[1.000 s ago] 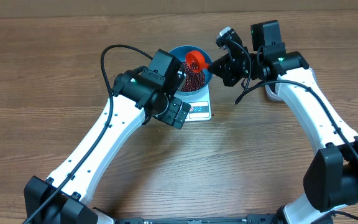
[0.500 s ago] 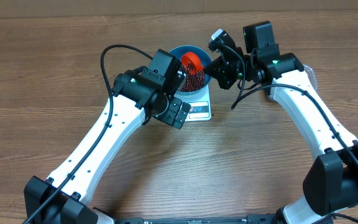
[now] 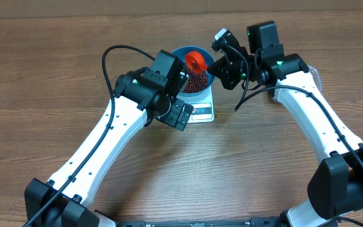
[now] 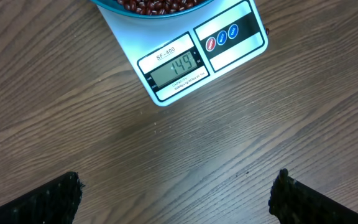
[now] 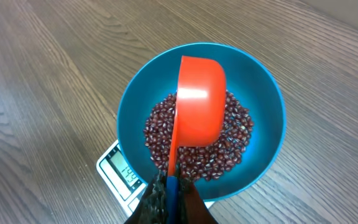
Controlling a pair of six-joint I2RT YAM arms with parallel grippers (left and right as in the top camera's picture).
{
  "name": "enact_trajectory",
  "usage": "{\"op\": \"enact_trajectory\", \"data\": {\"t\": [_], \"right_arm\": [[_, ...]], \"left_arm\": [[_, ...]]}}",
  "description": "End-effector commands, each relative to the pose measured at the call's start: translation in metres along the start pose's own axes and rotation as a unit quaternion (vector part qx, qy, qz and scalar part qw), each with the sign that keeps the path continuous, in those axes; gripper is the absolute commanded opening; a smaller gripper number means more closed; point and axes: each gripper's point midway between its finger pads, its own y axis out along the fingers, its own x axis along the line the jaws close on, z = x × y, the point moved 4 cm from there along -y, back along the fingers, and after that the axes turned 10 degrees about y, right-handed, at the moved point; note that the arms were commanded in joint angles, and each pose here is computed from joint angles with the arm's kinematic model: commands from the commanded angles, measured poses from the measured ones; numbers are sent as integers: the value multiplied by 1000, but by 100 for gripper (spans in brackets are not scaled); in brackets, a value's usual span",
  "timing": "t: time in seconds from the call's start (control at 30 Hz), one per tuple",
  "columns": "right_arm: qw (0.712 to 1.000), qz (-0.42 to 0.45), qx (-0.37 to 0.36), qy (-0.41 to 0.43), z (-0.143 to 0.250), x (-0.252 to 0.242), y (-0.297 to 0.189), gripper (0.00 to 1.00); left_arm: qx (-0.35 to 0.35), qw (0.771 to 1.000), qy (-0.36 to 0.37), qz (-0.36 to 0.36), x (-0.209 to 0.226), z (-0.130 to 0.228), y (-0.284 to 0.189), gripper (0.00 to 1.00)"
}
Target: Scoop item into bowl and weigh 150g on scale
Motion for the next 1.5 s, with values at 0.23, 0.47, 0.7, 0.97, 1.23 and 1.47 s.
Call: {"op": "enact_trajectory", "data": {"t": [0.23,0.47,0.7,0.97,1.23,1.47], "right_arm": [[999,11,-32,-10,-20,8,-19,4],[999,11,-32,-9,-20,8,-19,4],[999,11,-31,-9,-20,8,-19,4],[1000,10,-28,-8,-18,8,-19,4],[999,26,-7,-31,-11,9,-17,4],[999,12,-11,-29,-12,12,-17,4]], "left_arm": [[-9,1000,9,-2,0,-2,-6,100],[-9,1000,9,-2,0,-2,-6,100],[-9,1000,9,-2,0,-2,-6,100],[-9,1000,9,-2,0,-2,-6,100],[-9,1000,9,-2,0,-2,-6,100],[-9,1000,9,-2,0,-2,-6,100]]}}
